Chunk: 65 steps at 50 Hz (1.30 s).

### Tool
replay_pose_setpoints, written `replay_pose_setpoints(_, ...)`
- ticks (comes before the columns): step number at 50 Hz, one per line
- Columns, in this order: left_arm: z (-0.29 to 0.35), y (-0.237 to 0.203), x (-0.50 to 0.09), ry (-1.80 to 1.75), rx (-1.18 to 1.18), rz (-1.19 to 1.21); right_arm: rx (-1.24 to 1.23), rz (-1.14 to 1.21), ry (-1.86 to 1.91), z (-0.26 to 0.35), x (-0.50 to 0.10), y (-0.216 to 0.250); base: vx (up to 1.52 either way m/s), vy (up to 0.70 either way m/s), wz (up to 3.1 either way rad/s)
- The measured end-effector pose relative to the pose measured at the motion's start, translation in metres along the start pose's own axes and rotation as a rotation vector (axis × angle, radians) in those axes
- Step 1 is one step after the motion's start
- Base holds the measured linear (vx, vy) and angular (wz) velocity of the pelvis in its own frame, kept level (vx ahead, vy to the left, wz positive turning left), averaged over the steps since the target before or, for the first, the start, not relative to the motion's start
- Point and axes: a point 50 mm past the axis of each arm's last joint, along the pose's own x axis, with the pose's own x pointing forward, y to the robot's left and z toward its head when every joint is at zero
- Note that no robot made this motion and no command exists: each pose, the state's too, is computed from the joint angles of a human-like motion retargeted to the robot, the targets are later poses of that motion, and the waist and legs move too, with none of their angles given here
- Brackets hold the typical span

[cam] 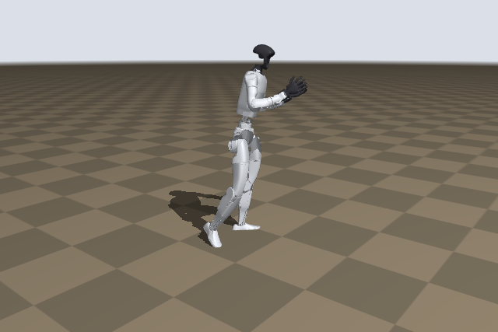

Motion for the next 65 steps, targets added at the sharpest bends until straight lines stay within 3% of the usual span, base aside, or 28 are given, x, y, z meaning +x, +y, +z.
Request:
replay_pose_setpoints(10,-0.003,-0.016,0.008,-0.032,0.018,-0.075,-0.096,0.069,-0.041,0.001,0.008,0.009,0.3,0.08,1.41)
replay_pose_setpoints(15,-0.001,-0.019,0.009,-0.053,0.014,-0.099,0.068,0.016,-0.04,0.007,0.006,0.01,0.37,-0.05,1.39)
replay_pose_setpoints(22,0.004,-0.024,0.013,-0.092,0.044,-0.146,0.116,-0.02,-0.094,0.018,0.008,0.004,0.45,-0.26,1.09)
replay_pose_setpoints(45,0.001,-0.033,0.015,-0.084,-0.013,-0.131,-0.145,0.02,-0.147,0.025,0.013,-0.016,0.36,-0.21,0.83)
replay_pose_setpoints(55,-0.002,-0.032,0.005,-0.066,-0.017,-0.122,-0.079,0.007,-0.066,0.015,-0.002,-0.018,0.24,-0.05,-0.03)
replay_pose_setpoints(58,-0.002,-0.031,0.003,-0.062,-0.011,-0.127,-0.234,0.07,-0.068,0.011,-0.001,-0.021,0.27,0.05,0.0)
replay_pose_setpoints(60,-0.003,-0.029,0.002,-0.052,-0.034,-0.114,-0.116,0.034,-0.056,0.013,-0.003,-0.019,0.26,0.01,-0.04)
replay_pose_setpoints(65,-0.005,-0.022,-0.004,-0.009,-0.041,-0.09,-0.117,0.048,-0.045,0.012,-0.004,-0.018,0.27,0.02,-0.06)
